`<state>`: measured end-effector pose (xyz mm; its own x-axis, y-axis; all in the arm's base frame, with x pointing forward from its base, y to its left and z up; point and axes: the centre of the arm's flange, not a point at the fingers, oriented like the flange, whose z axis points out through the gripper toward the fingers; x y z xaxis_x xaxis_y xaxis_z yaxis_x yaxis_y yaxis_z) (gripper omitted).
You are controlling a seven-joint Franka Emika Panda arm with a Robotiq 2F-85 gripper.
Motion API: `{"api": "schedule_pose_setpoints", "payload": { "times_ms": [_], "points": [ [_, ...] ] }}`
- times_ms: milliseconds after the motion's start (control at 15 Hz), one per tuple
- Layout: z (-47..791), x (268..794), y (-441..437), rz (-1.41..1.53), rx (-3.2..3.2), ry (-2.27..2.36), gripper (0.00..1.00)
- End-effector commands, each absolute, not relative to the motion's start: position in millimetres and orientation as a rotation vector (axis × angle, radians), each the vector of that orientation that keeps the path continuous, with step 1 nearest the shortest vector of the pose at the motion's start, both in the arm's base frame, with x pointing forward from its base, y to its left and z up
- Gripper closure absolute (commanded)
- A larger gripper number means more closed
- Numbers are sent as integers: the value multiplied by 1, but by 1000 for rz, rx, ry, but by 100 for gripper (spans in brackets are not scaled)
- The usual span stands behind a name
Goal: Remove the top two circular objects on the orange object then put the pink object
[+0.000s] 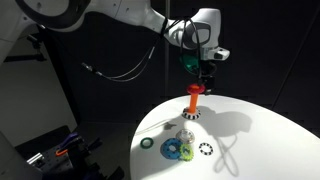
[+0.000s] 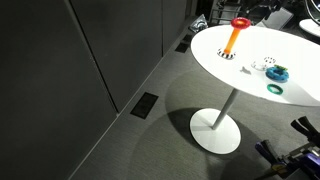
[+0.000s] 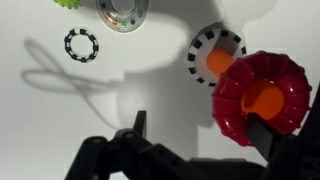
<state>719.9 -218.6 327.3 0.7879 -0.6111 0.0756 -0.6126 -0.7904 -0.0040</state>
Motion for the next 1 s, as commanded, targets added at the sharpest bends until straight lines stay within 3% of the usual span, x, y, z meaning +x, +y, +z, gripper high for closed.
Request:
{"api": "schedule_pose_setpoints", "payload": {
  "times_ms": [0,933],
  "points": [
    [326,732,-226,148,2933,-1040,0],
    [331,716,-217,62,2959,-1002,0]
  ]
}}
